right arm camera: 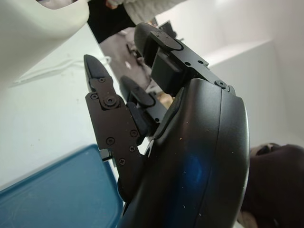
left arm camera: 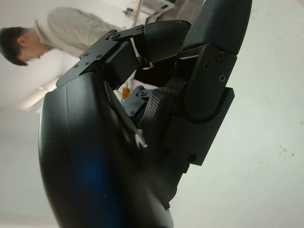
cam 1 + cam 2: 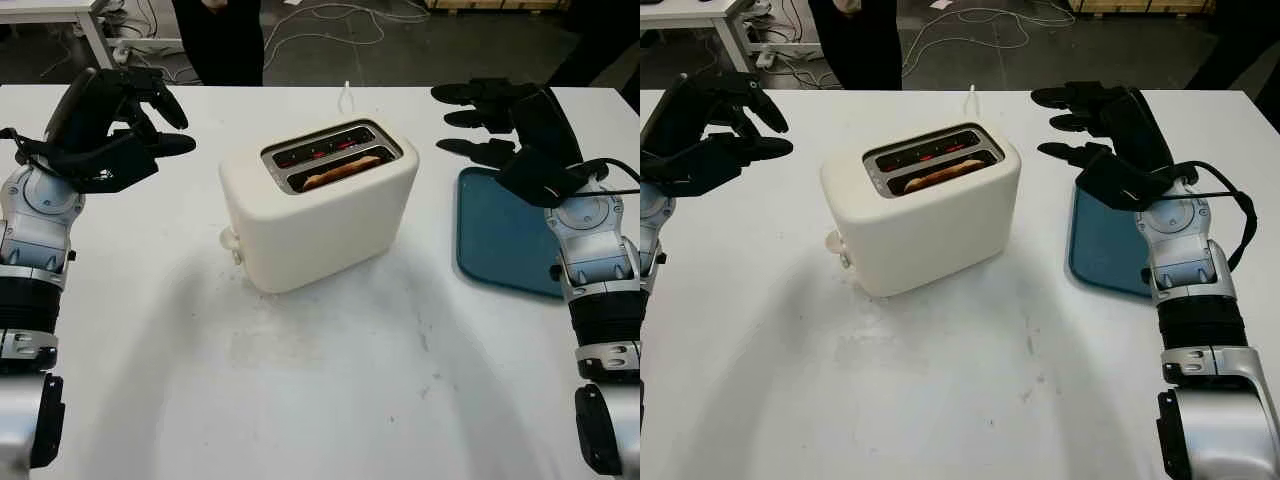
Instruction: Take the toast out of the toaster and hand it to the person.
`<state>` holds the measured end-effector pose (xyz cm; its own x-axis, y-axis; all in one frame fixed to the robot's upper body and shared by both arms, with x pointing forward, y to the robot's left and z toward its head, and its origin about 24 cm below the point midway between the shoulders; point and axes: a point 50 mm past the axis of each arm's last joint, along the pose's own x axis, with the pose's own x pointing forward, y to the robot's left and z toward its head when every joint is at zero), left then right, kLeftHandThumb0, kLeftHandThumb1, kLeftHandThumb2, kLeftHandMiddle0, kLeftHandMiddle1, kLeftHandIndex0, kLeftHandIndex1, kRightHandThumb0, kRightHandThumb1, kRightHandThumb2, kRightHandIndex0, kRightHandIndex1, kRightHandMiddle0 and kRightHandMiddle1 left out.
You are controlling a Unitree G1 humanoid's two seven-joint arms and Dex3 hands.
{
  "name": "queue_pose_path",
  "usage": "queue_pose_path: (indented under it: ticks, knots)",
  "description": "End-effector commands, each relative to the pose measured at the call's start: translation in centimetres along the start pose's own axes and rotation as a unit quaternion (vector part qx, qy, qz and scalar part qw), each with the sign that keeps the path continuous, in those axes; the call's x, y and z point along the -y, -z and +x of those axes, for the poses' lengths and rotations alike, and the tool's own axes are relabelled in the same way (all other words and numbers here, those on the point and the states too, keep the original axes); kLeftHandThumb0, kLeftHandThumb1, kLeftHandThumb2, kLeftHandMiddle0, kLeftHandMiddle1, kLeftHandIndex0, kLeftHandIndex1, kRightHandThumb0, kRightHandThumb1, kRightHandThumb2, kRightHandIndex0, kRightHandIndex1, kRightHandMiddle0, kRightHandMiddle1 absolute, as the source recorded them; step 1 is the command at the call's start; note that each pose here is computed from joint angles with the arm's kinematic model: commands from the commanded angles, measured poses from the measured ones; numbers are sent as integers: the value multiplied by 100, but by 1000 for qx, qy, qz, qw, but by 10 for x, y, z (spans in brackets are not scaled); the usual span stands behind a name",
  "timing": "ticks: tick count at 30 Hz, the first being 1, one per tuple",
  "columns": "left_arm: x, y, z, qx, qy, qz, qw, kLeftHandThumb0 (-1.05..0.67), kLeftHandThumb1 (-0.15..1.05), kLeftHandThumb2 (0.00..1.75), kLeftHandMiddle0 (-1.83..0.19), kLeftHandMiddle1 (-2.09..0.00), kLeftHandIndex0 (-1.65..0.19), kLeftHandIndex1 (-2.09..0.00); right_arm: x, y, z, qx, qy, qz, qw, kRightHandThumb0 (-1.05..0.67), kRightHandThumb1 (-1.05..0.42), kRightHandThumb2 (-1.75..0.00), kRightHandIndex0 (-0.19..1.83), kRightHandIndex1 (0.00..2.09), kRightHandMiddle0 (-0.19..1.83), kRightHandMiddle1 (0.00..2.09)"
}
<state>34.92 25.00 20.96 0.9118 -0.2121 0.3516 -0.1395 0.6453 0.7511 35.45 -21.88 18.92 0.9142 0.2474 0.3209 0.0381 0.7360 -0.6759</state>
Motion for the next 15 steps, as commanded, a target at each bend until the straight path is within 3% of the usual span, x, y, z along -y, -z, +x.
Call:
queue_pose_path:
  ticks: [1,15]
  knots:
    - [-2,2,-2,-5,-4,1,1000,-105,88,1,-97,-119,-83,-121,-1,0,-1,7,2,1,1000,-23,-82,0,92,0,81,0]
    - [-2,2,-1,-1,-3,-2,1000,-105,88,0,-96,-120,-82,-122,-2,1,0,11,2,10,1000,-25,-82,0,92,0,82,0]
